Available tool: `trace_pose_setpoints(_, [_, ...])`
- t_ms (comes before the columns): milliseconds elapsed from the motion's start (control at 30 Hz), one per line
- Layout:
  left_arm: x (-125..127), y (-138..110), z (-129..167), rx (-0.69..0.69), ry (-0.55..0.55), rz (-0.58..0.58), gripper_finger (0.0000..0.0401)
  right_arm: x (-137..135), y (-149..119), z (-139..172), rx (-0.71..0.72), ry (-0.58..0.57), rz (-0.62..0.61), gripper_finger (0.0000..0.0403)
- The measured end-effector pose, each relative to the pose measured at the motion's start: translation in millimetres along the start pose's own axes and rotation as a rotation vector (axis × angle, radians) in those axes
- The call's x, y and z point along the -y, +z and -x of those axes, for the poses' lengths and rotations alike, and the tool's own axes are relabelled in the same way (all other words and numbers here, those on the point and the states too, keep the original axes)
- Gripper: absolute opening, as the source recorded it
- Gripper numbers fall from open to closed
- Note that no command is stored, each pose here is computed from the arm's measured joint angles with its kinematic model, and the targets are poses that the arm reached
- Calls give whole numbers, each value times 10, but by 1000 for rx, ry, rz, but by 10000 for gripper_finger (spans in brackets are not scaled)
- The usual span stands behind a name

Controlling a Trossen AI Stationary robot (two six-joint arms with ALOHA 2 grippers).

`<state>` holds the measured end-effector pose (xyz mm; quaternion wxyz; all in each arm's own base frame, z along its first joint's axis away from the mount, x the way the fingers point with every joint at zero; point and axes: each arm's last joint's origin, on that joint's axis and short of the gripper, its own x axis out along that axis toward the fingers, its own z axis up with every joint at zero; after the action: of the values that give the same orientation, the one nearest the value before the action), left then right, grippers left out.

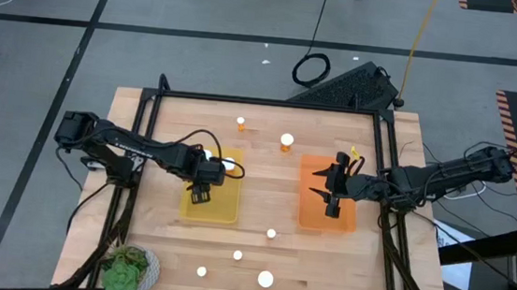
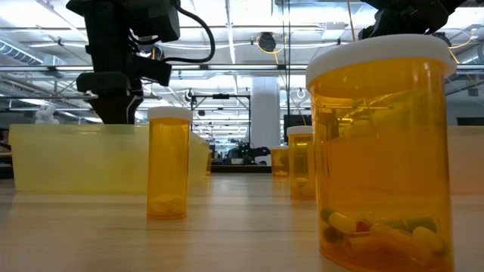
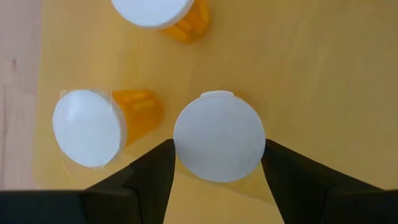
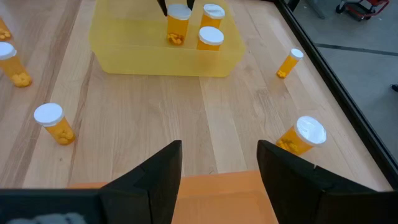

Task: Pick and place medicine bottles into bin by pill shape (circle, oval)
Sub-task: Put the large orange pill bottle into the yellow bin, then put the small orange pill bottle into the orange bin

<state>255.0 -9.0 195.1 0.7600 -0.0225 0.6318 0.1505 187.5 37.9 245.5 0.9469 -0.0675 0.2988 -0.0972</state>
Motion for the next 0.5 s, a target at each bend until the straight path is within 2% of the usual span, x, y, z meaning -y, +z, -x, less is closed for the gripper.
trace_pose_setpoints(500, [41,99,248,6,-6,-23,239,0,0,0,0,0,0,203])
